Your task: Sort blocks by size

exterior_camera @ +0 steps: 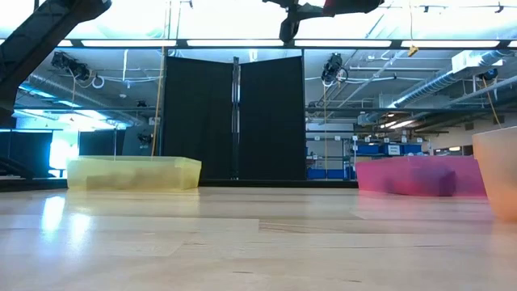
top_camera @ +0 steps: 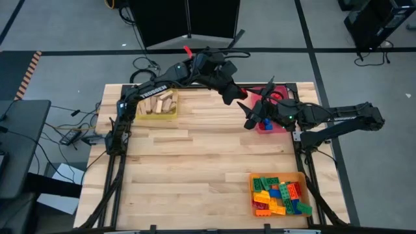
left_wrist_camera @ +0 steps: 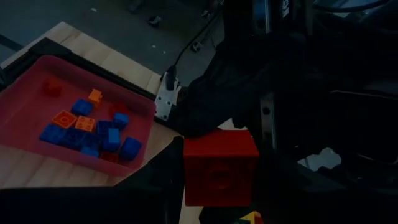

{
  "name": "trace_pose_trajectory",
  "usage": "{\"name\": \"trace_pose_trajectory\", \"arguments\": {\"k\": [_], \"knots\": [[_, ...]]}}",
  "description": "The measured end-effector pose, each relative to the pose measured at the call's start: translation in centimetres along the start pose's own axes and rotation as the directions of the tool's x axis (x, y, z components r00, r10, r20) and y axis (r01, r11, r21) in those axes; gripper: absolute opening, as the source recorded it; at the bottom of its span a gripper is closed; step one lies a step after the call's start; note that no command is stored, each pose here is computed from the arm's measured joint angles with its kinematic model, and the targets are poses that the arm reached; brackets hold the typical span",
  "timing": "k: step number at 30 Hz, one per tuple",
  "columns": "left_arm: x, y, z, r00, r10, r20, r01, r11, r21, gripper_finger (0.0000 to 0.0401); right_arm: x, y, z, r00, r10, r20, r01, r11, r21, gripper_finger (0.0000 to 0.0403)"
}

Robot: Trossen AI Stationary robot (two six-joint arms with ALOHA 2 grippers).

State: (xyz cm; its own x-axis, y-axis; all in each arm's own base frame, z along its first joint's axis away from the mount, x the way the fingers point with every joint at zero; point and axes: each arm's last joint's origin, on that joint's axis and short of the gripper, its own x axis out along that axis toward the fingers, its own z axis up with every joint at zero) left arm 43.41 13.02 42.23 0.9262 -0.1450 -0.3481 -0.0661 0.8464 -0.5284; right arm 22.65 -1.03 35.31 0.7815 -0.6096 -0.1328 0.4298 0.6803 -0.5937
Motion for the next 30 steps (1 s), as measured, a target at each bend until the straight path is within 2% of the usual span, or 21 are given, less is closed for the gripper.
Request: {"name": "trace_pose_trajectory", "arguments": {"k": [4, 14, 19, 23, 30], "knots": [[0.0, 0.01, -0.03, 1.0, 0.0, -0.004, 0.0, 1.0, -0.002, 0.0158, 0.0, -0.01, 0.0, 1.0, -0.002, -0.001, 0.002, 1.0, -0.003, 0.0263], [0.18, 0.2, -0.18, 1.0, 0.002, -0.007, -0.002, 1.0, -0.013, 0.0158, 0.19, -0.28, -0.16, 1.0, -0.021, -0.013, 0.021, 1.0, -0.016, 0.0152], [0.32, 0.34, -0.24, 1.0, 0.012, 0.0, -0.012, 1.0, -0.011, 0.0158, 0.2, -0.26, -0.22, 1.0, -0.023, -0.018, 0.022, 0.999, -0.026, 0.0153], [0.32, 0.38, -0.2, 0.998, 0.054, 0.019, -0.054, 0.999, 0.008, 0.0163, 0.22, -0.27, -0.25, 1.0, -0.022, -0.02, 0.022, 0.999, -0.026, 0.0173], [0.28, 0.48, -0.01, 0.996, 0.077, 0.044, -0.079, 0.995, 0.054, 0.0208, 0.44, -0.47, -0.4, 1.0, -0.014, -0.019, 0.013, 1.0, -0.015, 0.0163]]}}
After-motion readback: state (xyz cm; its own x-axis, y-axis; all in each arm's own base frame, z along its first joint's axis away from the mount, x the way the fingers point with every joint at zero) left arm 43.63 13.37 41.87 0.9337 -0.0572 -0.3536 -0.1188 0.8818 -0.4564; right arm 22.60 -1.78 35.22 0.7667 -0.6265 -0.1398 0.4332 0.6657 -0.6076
